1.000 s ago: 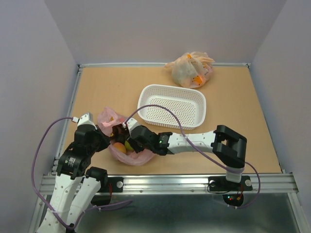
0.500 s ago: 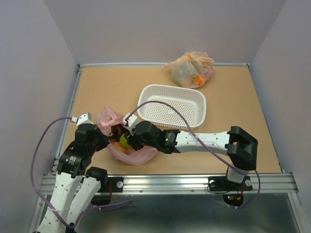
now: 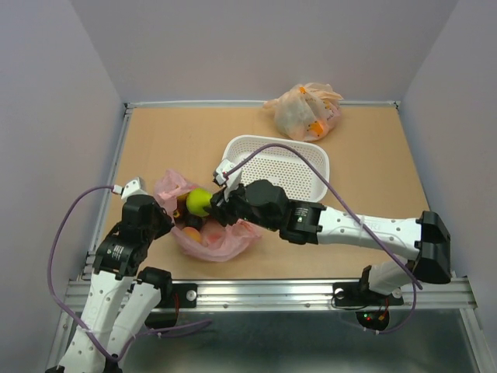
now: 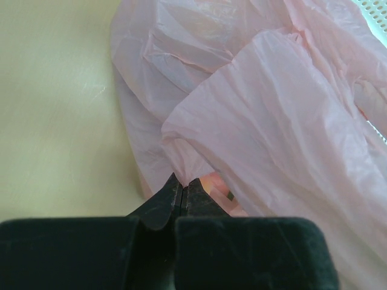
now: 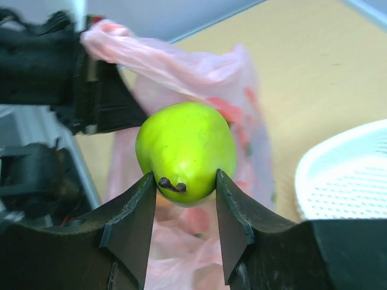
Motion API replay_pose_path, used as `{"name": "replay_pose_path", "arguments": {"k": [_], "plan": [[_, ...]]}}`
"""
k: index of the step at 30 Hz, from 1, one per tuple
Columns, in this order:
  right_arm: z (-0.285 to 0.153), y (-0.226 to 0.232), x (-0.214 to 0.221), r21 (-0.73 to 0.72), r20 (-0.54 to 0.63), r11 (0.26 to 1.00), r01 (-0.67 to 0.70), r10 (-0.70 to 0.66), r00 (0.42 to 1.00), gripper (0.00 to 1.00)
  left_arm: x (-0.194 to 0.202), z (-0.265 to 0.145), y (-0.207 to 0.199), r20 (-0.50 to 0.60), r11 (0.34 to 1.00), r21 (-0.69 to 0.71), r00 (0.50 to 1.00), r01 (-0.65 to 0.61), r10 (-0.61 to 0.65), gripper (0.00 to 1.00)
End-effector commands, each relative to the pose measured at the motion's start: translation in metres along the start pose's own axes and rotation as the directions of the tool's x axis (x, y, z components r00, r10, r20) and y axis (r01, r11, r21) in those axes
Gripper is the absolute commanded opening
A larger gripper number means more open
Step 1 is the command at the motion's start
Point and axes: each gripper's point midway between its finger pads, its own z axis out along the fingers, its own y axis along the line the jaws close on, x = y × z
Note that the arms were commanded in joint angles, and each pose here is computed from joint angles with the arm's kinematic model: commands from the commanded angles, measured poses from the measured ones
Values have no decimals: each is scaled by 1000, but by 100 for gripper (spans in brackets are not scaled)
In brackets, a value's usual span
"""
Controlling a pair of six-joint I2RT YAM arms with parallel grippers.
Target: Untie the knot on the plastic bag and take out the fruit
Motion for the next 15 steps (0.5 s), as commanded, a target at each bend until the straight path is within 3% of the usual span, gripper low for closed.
{"name": "replay_pose_path", "arguments": {"k": [1,8,15], "plan": [[-21,-60,-32,287,102,958,25,-56,993,1,-13,0,-2,51,1000,0,999,9,-9,0],[-40,-174,2,555,87,827,-92,53,995,1,-17,-5,-1,91,999,13,995,37,-38,0],[-33,-249,68,686,2,717,-121,164,986,1,-17,-6,0,95,999,11,995,41,-42,0]]}}
